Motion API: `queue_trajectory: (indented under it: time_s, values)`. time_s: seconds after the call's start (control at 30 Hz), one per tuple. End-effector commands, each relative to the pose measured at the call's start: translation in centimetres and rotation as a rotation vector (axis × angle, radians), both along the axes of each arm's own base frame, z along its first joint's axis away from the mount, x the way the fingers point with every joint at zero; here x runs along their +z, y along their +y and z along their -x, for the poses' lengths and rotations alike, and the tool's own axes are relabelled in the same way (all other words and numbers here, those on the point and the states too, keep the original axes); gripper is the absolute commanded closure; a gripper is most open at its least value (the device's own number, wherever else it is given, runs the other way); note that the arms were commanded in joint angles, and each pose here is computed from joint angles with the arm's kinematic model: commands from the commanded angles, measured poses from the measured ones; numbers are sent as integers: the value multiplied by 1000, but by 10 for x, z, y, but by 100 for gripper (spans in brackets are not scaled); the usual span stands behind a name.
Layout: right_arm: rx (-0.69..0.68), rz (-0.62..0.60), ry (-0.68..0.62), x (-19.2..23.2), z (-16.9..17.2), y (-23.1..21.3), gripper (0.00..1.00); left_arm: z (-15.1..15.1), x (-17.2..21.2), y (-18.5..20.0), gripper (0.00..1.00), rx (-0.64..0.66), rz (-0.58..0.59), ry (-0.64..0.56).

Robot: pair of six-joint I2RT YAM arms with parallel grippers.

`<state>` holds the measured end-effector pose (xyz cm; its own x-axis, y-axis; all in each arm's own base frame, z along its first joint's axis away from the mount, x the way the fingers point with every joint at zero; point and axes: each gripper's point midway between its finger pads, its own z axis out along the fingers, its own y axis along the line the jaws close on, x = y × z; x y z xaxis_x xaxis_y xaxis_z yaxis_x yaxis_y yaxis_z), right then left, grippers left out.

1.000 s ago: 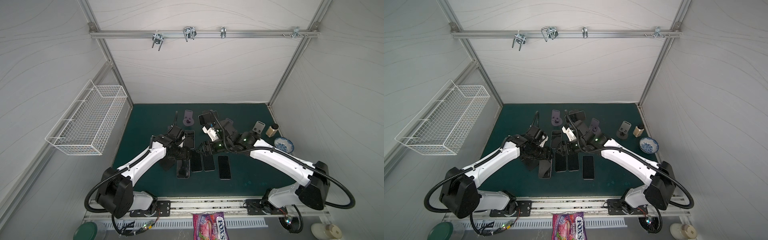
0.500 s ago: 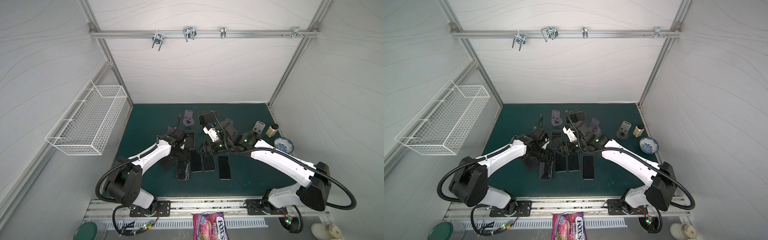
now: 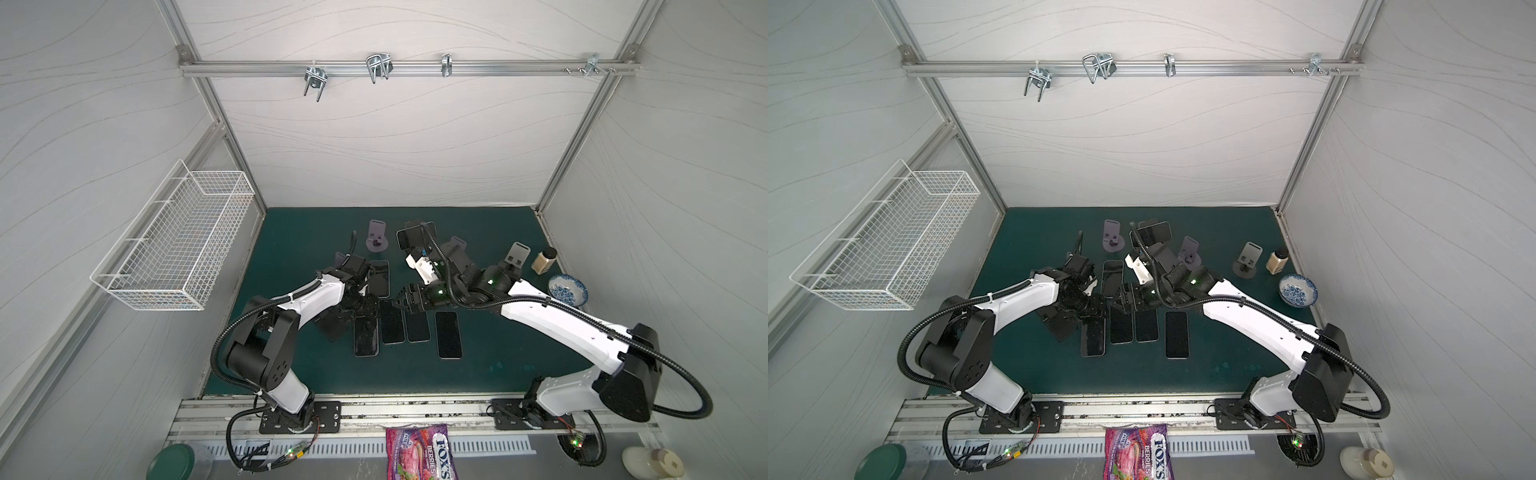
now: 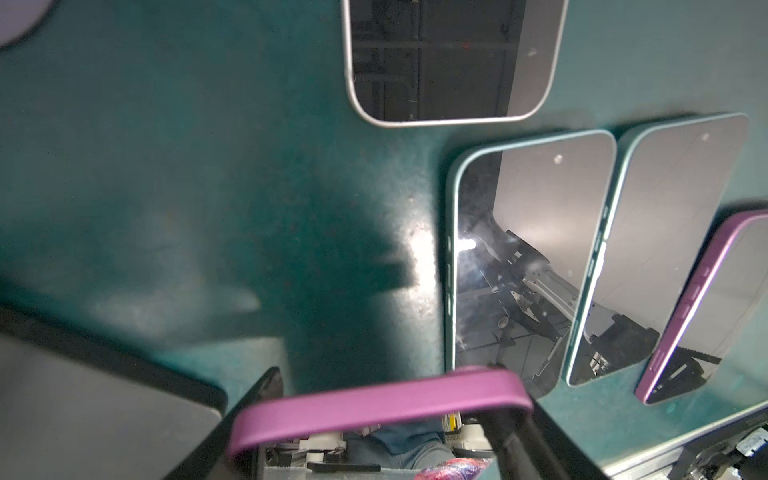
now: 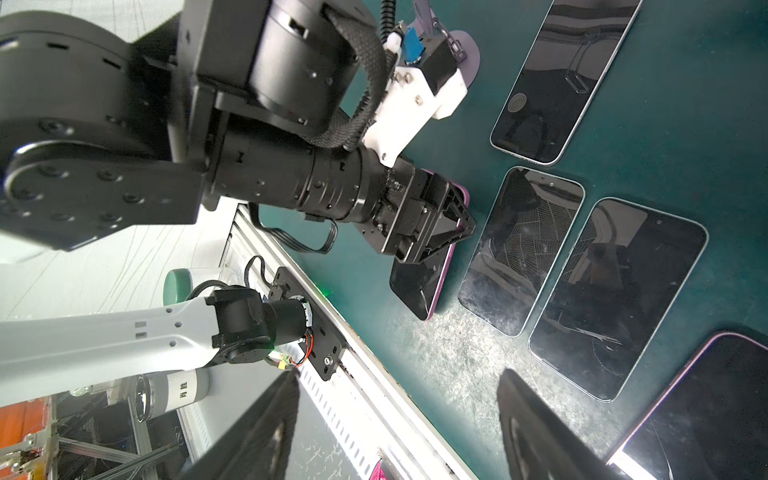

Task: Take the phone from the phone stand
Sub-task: 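Lower the pink-edged phone flat onto the table beside the flat phones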

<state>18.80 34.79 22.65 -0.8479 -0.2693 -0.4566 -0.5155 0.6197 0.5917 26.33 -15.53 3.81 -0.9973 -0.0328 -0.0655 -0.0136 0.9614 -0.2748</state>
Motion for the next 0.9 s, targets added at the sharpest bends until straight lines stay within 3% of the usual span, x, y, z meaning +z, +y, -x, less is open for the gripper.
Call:
queue_trajectory:
  time_s: [0.0,0.33,0.87]
  values:
    - [-4,2,14,-2,0,6,24,-5,0,-5,59,14,21,12]
    - [5,3,13,5,-1,13,23,-10,-9,-2,57,35,38,81]
    - [6,12,20,4,-3,16,23,-14,-19,12,51,48,-55,112]
